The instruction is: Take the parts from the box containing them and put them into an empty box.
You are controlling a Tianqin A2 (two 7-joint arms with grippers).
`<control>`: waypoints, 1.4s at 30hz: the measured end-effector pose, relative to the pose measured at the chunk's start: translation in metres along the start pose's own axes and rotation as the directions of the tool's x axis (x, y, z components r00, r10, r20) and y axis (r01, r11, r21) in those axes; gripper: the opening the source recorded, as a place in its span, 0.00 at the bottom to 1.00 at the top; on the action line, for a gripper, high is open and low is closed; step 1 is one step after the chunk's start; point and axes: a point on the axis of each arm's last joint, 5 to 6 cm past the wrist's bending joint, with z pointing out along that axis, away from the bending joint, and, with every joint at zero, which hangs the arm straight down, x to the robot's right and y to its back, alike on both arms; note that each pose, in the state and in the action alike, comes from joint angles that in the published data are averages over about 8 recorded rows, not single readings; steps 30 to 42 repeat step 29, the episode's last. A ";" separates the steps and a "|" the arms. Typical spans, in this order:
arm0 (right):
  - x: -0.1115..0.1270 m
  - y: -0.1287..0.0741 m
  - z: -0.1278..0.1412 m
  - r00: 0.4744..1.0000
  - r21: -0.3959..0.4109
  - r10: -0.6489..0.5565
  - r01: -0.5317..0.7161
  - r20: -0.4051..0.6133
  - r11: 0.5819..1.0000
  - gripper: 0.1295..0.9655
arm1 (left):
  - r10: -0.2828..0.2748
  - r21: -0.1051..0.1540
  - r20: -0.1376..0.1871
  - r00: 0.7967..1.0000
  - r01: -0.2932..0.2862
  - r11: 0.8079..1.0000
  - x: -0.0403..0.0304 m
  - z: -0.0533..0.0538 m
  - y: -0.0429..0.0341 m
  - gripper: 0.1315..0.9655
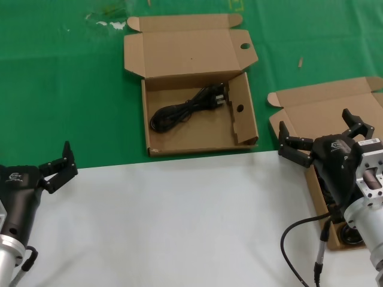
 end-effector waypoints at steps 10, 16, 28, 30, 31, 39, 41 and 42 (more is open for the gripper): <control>0.000 0.000 0.000 1.000 0.000 0.000 0.000 0.000 1.000 1.00 | 0.000 0.000 0.000 1.000 0.000 1.000 0.0000 0.000 0.0000 1.00; 0.000 0.000 0.000 1.000 0.000 0.000 0.000 0.000 1.000 1.00 | 0.000 0.000 0.000 1.000 0.000 1.000 0.0000 0.000 0.0000 1.00; 0.000 0.000 0.000 1.000 0.000 0.000 0.000 0.000 1.000 1.00 | 0.000 0.000 0.000 1.000 0.000 1.000 0.0000 0.000 0.0000 1.00; 0.000 0.000 0.000 1.000 0.000 0.000 0.000 0.000 1.000 1.00 | 0.000 0.000 0.000 1.000 0.000 1.000 0.0000 0.000 0.0000 1.00; 0.000 0.000 0.000 1.000 0.000 0.000 0.000 0.000 1.000 1.00 | 0.000 0.000 0.000 1.000 0.000 1.000 0.0000 0.000 0.0000 1.00; 0.000 0.000 0.000 1.000 0.000 0.000 0.000 0.000 1.000 1.00 | 0.000 0.000 0.000 1.000 0.000 1.000 0.0000 0.000 0.0000 1.00; 0.000 0.000 0.000 1.000 0.000 0.000 0.000 0.000 1.000 1.00 | 0.000 0.000 0.000 1.000 0.000 1.000 0.0000 0.000 0.0000 1.00; 0.000 0.000 0.000 1.000 0.000 0.000 0.000 0.000 1.000 1.00 | 0.000 0.000 0.000 1.000 0.000 1.000 0.0000 0.000 0.0000 1.00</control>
